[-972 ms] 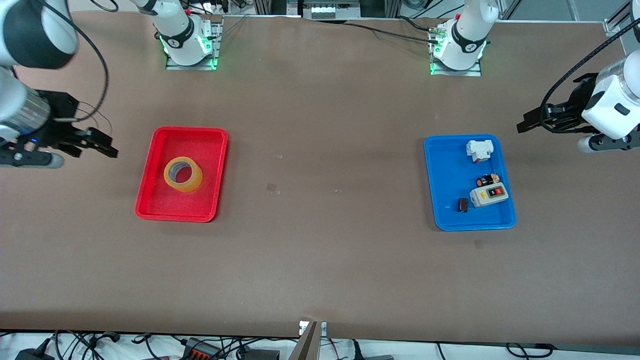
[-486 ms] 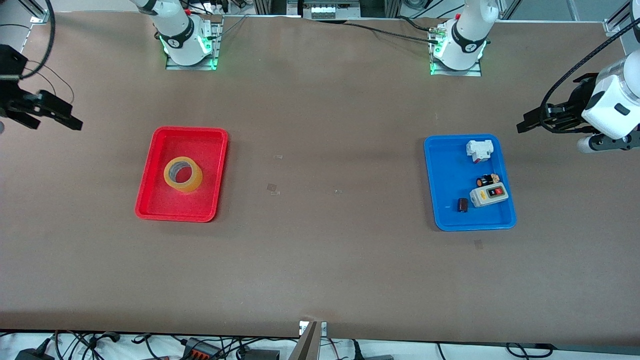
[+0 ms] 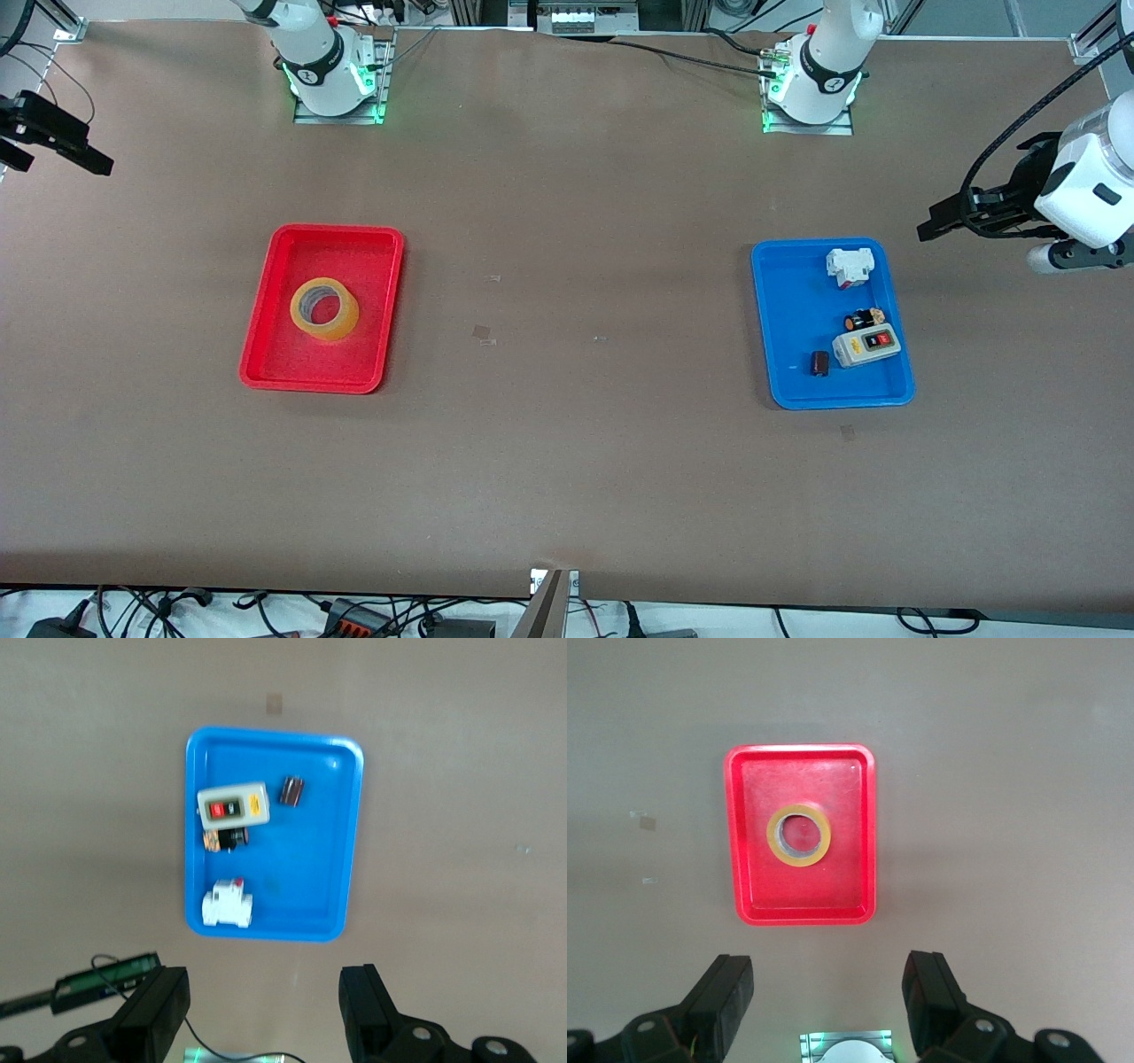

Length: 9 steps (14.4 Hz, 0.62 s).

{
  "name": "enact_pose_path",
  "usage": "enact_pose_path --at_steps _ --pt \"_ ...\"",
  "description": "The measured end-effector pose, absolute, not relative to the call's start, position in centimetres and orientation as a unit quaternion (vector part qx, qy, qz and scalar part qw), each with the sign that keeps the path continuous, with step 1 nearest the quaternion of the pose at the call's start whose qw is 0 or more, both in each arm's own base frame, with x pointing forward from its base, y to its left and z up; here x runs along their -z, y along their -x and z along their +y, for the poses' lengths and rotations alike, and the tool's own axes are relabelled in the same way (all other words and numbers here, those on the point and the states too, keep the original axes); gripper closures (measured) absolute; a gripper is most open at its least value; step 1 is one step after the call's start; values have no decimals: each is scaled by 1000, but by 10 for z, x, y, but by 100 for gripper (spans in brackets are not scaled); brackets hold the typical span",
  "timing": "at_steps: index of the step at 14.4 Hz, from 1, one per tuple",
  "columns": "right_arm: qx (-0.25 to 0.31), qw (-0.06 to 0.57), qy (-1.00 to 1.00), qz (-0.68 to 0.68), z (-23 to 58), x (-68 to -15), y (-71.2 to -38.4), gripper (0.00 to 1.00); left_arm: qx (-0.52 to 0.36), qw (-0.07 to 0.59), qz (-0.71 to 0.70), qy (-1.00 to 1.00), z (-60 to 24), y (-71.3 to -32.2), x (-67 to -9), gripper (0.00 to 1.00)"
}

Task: Place and move tape with both arms

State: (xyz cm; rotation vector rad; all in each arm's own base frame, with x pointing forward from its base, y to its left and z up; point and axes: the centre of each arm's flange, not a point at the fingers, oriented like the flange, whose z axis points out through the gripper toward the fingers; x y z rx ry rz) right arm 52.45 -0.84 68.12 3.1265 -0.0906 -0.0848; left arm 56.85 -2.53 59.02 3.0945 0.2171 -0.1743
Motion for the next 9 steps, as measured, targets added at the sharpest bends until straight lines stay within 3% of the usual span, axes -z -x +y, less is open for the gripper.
enact_pose_path --at_steps 9 --pt "43 11 -999 -20 11 -672 -521 0 50 1 58 -997 -34 -569 -591 0"
